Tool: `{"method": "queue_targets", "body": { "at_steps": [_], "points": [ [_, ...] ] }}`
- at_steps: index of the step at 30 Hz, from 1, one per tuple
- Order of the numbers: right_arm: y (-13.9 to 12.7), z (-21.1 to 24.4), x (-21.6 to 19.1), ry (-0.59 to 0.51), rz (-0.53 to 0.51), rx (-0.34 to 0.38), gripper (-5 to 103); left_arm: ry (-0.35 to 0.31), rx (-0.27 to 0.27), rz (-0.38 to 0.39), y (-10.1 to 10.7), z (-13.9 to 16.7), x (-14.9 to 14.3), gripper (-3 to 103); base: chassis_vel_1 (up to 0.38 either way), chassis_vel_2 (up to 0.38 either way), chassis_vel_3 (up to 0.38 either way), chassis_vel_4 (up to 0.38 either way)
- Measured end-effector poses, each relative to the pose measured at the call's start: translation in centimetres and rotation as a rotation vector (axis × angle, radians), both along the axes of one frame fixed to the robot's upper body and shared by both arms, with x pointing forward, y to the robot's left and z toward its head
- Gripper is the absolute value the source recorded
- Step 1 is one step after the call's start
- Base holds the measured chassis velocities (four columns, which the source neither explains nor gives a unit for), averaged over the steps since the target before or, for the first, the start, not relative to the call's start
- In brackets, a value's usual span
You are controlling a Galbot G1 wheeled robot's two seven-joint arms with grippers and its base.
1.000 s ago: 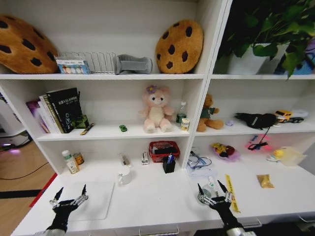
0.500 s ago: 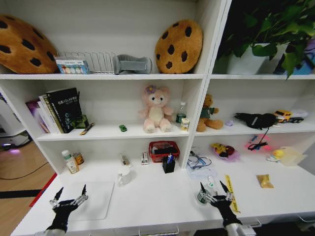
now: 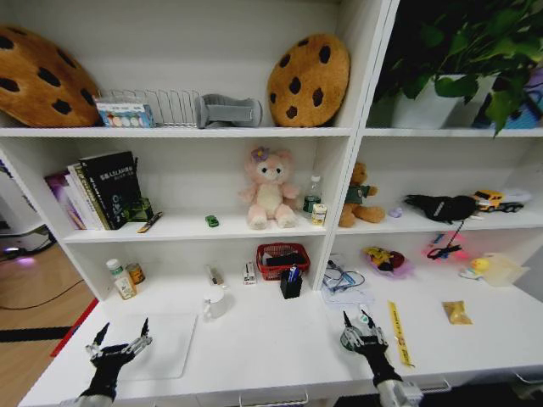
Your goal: Organize the objects on the table.
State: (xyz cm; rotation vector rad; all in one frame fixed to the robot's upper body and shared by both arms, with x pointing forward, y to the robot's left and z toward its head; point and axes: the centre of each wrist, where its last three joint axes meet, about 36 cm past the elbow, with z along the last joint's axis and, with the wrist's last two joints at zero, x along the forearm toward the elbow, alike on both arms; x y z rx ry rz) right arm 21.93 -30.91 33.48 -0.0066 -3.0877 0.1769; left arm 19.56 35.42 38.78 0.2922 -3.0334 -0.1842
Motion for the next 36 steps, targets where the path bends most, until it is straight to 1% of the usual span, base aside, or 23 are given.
{"method": "queue_targets", "body": {
  "at_steps": [1,2,3,4,8,12,15,18,20,22,24,26,29,30,32,35,36],
  "points": [
    [-0.1,0.1,0.0,-0.002,-0.001,-0.001,44,0.0,0.0,0.0,0.0,0.0,0.0,100,0.0,0.0,0.0,0.0],
    [-0.1,0.2,0.0,-0.006,-0.001,-0.003,39,0.0,0.0,0.0,0.0,0.0,0.0,100,0.0,0.0,0.0,0.0],
    [-0.1,0.2,0.0,-0.006,-0.001,-0.003,39,0.0,0.0,0.0,0.0,0.0,0.0,100,0.0,0.0,0.0,0.0],
    [-0.1,0.5,0.0,-0.013,-0.001,-0.003,31,0.0,0.0,0.0,0.0,0.0,0.0,100,0.0,0.0,0.0,0.0],
    [0.0,1.2,-0.1,-0.027,0.001,-0.004,27,0.0,0.0,0.0,0.0,0.0,0.0,100,0.0,0.0,0.0,0.0],
    [0.0,2.2,-0.4,-0.038,0.004,-0.002,27,0.0,0.0,0.0,0.0,0.0,0.0,100,0.0,0.0,0.0,0.0],
    [0.1,4.3,-1.6,-0.051,0.009,0.0,27,0.0,0.0,0.0,0.0,0.0,0.0,100,0.0,0.0,0.0,0.0],
    [0.2,5.0,-2.2,-0.051,0.01,0.001,27,0.0,0.0,0.0,0.0,0.0,0.0,100,0.0,0.0,0.0,0.0],
    [0.3,6.6,-4.2,-0.046,0.007,-0.021,27,0.0,0.0,0.0,0.0,0.0,0.0,100,0.0,0.0,0.0,0.0],
    [0.4,6.8,-4.8,-0.044,0.006,-0.028,27,0.0,0.0,0.0,0.0,0.0,0.0,100,0.0,0.0,0.0,0.0],
    [0.5,7.6,-6.7,-0.048,-0.007,-0.044,27,0.0,0.0,0.0,0.0,0.0,0.0,100,0.0,0.0,0.0,0.0],
    [0.5,7.7,-7.1,-0.048,-0.011,-0.051,27,0.0,0.0,0.0,0.0,0.0,0.0,100,0.0,0.0,0.0,0.0],
    [0.3,7.0,-9.7,-0.032,-0.046,-0.1,27,0.0,0.0,0.0,0.0,0.0,0.0,100,0.0,0.0,0.0,0.0],
    [0.3,7.0,-9.7,-0.032,-0.046,-0.1,27,0.0,0.0,0.0,0.0,0.0,0.0,100,0.0,0.0,0.0,0.0],
    [0.2,5.7,-12.0,-0.005,-0.051,-0.117,27,0.0,0.0,0.0,0.0,0.0,0.0,100,0.0,0.0,0.0,0.0],
    [0.3,5.3,-12.9,0.001,-0.051,-0.125,27,0.0,0.0,0.0,0.0,0.0,0.0,100,0.0,0.0,0.0,0.0],
    [0.4,4.5,-14.2,0.012,-0.051,-0.141,27,0.0,0.0,0.0,0.0,0.0,0.0,100,0.0,0.0,0.0,0.0]
  ]
}}
